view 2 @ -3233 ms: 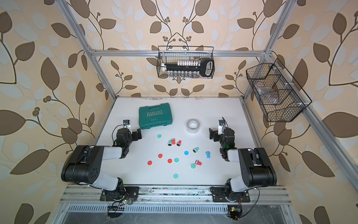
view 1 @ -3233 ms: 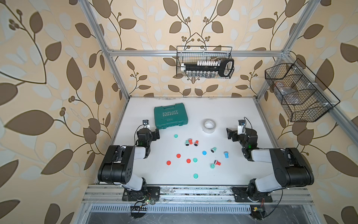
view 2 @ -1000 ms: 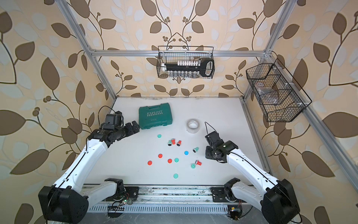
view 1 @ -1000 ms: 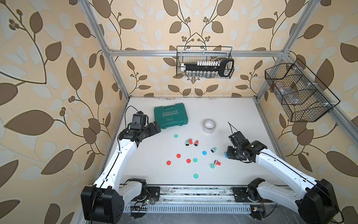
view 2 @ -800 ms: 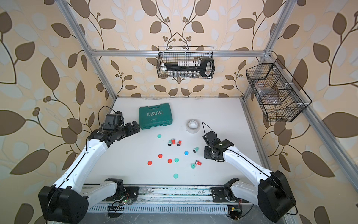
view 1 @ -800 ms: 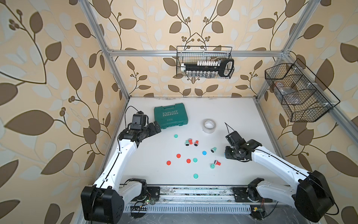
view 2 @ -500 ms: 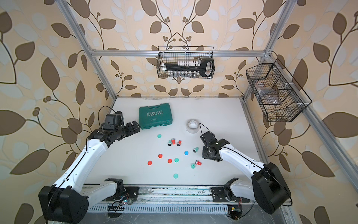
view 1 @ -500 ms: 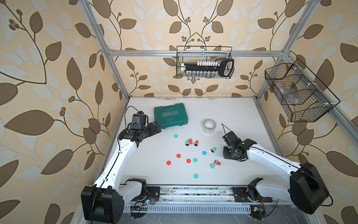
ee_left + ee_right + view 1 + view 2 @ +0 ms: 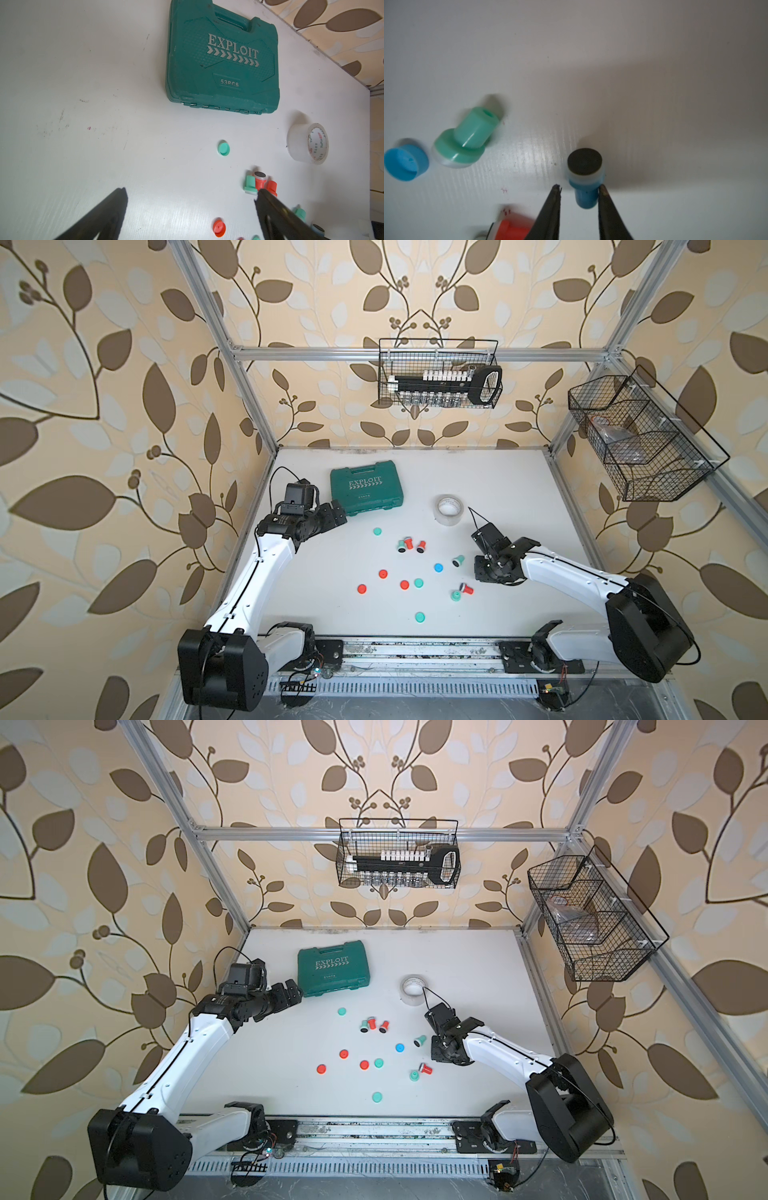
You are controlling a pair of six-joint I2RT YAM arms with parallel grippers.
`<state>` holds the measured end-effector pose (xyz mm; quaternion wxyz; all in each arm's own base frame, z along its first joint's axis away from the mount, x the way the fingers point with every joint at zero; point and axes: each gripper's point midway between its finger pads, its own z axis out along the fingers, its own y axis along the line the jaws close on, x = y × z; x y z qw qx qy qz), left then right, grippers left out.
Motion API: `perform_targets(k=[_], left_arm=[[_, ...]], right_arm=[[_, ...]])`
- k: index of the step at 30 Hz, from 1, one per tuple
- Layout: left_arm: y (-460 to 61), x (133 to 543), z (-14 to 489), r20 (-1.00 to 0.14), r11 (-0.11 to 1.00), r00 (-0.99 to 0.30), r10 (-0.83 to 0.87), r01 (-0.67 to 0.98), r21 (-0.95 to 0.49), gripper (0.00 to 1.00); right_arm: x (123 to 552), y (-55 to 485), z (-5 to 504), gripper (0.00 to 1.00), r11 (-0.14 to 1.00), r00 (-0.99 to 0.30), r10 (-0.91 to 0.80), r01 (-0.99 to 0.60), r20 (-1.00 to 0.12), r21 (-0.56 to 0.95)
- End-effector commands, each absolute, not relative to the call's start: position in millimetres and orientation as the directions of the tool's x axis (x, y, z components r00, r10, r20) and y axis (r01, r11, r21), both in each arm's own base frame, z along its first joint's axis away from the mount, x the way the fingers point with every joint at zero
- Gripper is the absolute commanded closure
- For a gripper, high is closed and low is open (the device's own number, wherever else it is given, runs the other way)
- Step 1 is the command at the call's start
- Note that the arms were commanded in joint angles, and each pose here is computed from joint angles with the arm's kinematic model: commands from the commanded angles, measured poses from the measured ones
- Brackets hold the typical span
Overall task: Close the stamp cap
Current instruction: Pick up the stamp from the center of the board.
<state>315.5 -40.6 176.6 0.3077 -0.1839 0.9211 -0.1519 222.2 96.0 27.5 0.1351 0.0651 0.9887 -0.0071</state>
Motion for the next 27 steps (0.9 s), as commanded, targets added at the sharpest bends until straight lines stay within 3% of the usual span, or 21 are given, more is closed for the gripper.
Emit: perform_targets(k=[1,27], left_arm=[[-40.2,317.7,180.2,-0.522,0.888,-0.740,-0.425,-0.229,-0.399,0.01],[-40.8,316.8,177.4,-0.513,0.887,-0.746,-0.425,-0.231,-0.399,0.01]], right_arm=[[216.6,94.6,19.4,0.73,0.992,-0.961,0.118,0.125,-0.250,-0.016],[215.6,97.1,12.5,0.77,0.993,-0.970,0.110,0.119,-0.217,-0.027]])
